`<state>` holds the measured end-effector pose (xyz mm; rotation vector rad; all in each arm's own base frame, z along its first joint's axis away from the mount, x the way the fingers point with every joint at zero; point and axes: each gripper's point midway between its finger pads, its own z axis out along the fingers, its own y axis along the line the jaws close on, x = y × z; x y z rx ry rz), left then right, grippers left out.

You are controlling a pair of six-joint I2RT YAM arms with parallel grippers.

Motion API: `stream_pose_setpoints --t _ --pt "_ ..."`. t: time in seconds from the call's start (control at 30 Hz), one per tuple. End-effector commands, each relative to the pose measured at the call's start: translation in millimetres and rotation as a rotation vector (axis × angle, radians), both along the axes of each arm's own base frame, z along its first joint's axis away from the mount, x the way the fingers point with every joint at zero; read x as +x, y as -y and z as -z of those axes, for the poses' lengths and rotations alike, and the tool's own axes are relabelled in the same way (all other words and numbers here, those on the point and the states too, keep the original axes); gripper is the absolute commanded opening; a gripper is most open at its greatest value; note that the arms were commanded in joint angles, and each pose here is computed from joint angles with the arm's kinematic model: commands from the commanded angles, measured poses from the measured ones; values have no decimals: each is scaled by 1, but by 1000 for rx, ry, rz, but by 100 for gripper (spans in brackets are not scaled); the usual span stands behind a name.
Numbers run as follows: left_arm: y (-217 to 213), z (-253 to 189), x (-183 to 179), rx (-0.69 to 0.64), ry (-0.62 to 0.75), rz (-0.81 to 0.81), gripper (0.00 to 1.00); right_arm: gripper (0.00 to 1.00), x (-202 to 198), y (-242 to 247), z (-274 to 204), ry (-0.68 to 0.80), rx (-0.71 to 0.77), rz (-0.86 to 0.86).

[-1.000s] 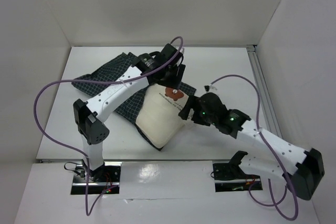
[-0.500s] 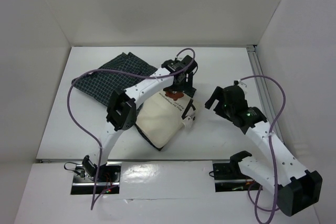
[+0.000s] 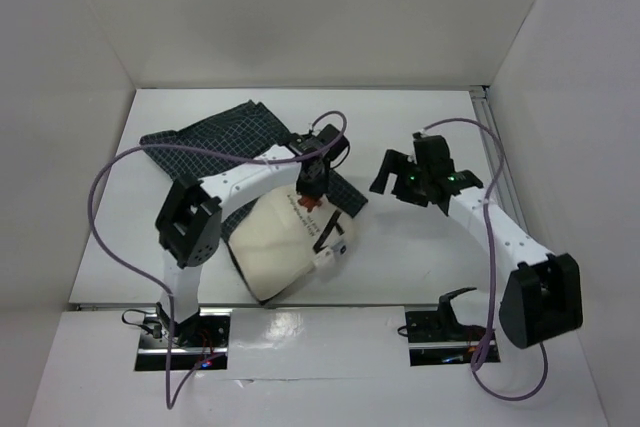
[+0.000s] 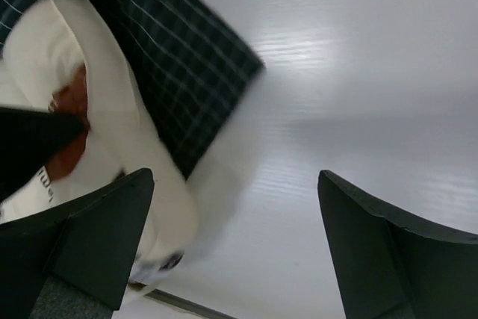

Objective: Put the pillow into the pillowcase

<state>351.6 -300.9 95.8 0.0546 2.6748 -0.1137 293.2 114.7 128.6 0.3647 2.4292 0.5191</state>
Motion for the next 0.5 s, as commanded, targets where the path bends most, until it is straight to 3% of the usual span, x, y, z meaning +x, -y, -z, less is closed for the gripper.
stream_pose_setpoints --t 0.0,0.13,0.27,0.47 --pt "-44 -23 -56 89 -57 56 0 98 25 -54 -26 145 -5 -257" --pt "-61 -56 -71 42 8 51 0 99 19 -103 -1 131 -182 -425" --pt "-64 -62 -75 7 12 51 0 99 21 -136 18 145 -131 -531" --pt "-71 -78 -77 -5 50 32 0 99 36 -155 53 156 -178 -614"
